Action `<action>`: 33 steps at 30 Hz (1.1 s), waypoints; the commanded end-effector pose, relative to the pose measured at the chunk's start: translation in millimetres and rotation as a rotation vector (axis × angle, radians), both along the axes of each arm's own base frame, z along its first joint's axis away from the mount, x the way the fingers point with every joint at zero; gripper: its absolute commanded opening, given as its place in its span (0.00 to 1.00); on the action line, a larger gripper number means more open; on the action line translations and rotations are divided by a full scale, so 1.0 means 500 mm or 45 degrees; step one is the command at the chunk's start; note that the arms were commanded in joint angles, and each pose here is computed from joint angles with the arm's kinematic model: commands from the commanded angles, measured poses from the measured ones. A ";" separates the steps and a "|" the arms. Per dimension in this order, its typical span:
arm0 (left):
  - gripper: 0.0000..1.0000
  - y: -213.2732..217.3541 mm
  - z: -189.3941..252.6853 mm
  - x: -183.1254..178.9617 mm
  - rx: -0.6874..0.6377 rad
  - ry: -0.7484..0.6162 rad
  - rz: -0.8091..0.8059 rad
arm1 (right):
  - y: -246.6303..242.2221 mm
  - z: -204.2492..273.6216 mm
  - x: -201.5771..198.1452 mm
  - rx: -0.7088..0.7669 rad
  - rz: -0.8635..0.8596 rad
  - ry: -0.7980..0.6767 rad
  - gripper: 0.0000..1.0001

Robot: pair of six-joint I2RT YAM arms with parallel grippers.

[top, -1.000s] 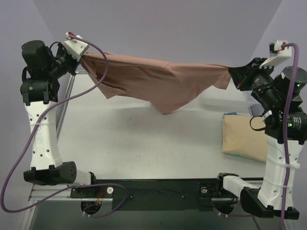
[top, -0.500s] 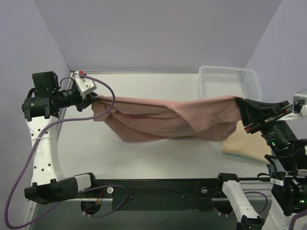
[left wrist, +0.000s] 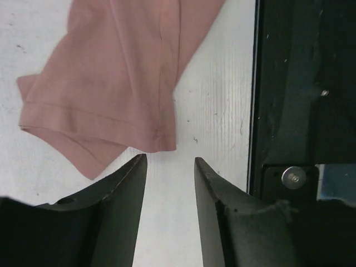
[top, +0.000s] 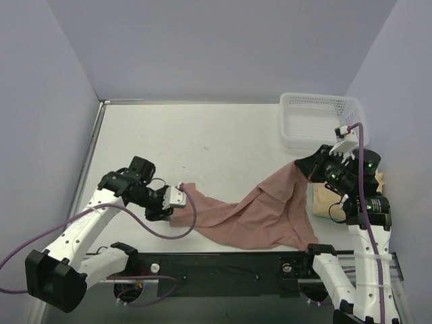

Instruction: Fold and stack the t-shirts

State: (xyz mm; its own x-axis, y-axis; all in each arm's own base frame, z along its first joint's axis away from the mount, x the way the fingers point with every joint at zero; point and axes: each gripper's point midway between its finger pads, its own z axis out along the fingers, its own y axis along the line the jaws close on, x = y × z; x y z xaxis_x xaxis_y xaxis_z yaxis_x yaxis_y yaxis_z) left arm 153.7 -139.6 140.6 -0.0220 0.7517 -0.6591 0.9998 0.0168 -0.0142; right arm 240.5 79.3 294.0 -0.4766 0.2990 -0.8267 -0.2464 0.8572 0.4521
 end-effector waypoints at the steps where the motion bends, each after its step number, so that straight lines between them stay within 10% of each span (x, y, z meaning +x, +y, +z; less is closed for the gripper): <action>1: 0.45 0.003 -0.062 0.057 0.146 -0.164 0.085 | -0.012 -0.011 0.011 -0.051 -0.013 -0.046 0.00; 6: 0.60 -0.032 -0.089 0.046 0.154 -0.246 -0.199 | -0.017 -0.041 0.009 -0.072 -0.023 -0.004 0.00; 18: 0.63 -0.035 -0.208 0.042 0.357 -0.283 -0.151 | -0.031 -0.051 -0.003 -0.112 -0.066 -0.008 0.00; 29: 0.54 -0.006 -0.256 0.046 0.408 -0.351 -0.098 | -0.028 -0.048 -0.001 -0.109 -0.050 -0.006 0.00; 33: 0.21 0.003 -0.268 0.054 0.424 -0.401 -0.087 | -0.028 -0.046 -0.002 -0.112 -0.053 -0.012 0.00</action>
